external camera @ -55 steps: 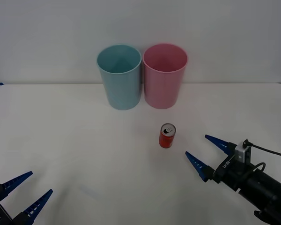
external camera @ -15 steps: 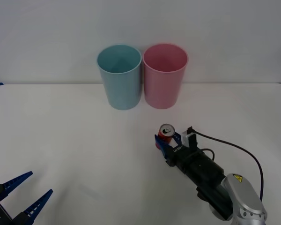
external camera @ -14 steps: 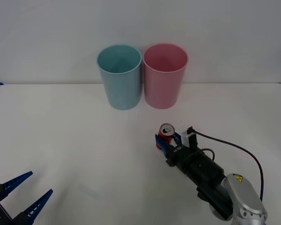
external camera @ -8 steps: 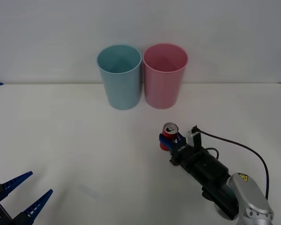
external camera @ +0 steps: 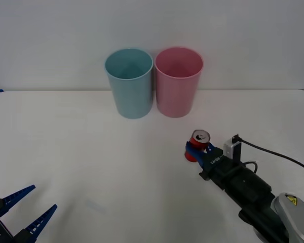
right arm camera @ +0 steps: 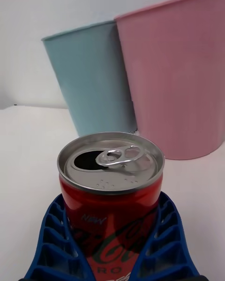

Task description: Grasp the object on the table and drop it into the matching bin: aluminum can to the light blue bin, PET bottle to the pink bin.

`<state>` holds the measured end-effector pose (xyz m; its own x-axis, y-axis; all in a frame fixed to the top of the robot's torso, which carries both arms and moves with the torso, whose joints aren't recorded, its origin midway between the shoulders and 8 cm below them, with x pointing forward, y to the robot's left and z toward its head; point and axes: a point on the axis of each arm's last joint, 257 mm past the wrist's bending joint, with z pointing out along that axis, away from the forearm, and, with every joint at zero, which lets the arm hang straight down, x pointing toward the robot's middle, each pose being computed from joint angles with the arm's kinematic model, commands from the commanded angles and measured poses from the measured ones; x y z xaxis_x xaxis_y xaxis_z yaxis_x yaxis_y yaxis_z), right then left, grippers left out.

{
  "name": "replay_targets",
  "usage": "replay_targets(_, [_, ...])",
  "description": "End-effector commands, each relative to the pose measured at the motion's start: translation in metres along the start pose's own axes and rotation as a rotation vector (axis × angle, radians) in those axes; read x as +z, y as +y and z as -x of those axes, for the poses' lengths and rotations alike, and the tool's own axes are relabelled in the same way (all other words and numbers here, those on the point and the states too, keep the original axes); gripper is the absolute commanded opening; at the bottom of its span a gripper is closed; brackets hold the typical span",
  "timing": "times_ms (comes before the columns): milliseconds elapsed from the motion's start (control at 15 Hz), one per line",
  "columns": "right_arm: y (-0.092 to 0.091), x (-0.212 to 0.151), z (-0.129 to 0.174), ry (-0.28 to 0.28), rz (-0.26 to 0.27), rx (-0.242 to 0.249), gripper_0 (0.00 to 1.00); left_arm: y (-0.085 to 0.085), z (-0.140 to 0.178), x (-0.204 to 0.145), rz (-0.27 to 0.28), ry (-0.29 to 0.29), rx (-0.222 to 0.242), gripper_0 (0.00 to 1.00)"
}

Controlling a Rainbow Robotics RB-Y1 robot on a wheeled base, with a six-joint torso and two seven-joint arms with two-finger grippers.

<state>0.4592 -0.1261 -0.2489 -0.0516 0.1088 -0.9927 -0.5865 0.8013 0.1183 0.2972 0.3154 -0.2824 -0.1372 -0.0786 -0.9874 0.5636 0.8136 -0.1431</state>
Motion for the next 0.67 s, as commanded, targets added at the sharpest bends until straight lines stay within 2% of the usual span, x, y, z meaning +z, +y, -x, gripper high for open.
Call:
replay_targets(67, [0.005,-0.012,0.031,-0.036,0.019,0.021,0.00,0.000,0.000,0.000,0.000,0.000,0.000,1.00])
replay_targets(200, [0.009,-0.013,0.051,-0.061,0.043,0.022,0.00,0.000,0.000,0.000,0.000,0.000,0.000,1.00])
replay_targets(467, [0.018,-0.011,0.088,-0.100,0.104,-0.017,0.00,0.000,0.000,0.000,0.000,0.000,0.000,1.00])
replay_targets(667, [0.028,-0.005,0.118,-0.116,0.169,0.005,0.00,0.000,0.000,0.000,0.000,0.000,0.000,1.00])
